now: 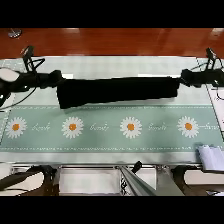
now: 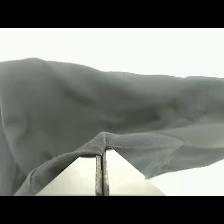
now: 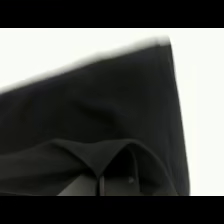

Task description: Fold the shirts.

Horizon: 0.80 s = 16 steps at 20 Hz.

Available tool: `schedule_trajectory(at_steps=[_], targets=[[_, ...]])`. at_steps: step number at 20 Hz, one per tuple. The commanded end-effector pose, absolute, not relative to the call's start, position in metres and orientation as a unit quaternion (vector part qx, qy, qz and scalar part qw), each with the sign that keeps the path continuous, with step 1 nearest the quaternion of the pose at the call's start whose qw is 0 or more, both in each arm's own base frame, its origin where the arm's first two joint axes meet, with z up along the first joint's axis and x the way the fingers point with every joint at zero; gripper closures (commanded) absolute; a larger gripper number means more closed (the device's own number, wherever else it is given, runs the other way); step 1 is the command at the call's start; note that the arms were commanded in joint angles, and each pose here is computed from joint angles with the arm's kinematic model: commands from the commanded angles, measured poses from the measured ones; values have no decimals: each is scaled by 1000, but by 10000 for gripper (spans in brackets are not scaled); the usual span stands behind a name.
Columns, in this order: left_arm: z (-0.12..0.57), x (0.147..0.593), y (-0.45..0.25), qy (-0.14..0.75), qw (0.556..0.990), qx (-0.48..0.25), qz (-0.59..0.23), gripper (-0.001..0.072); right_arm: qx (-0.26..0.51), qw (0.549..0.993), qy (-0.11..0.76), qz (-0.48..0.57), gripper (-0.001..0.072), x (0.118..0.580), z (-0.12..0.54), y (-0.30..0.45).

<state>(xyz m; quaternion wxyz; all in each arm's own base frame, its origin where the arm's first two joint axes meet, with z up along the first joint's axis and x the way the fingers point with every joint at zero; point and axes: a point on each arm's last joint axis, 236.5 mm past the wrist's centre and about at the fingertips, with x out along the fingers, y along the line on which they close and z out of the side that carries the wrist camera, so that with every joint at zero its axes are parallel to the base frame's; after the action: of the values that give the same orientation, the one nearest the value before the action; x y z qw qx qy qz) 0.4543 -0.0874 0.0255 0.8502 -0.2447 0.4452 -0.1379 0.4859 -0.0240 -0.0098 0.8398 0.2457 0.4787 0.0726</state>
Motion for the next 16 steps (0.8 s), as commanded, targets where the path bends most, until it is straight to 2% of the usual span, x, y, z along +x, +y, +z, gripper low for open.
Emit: schedule_trajectory(at_steps=[1,4,8,14,15,16], targets=[[-2,483,-96,481,828,-244,-154,681,252,848,462,65,681,534,-23,-19],[-25,496,-101,504,812,-245,-161,681,261,852,451,51,681,556,-35,-26],[-46,501,-102,522,799,-249,-162,681,261,848,459,40,681,560,-58,-31],[-77,480,-111,575,756,-264,-169,678,251,846,469,30,679,560,-75,-37],[-79,476,-113,582,750,-264,-172,638,246,847,470,28,679,559,-76,-39],[-80,475,-114,584,747,-264,-174,632,245,848,469,28,678,560,-76,-39]])
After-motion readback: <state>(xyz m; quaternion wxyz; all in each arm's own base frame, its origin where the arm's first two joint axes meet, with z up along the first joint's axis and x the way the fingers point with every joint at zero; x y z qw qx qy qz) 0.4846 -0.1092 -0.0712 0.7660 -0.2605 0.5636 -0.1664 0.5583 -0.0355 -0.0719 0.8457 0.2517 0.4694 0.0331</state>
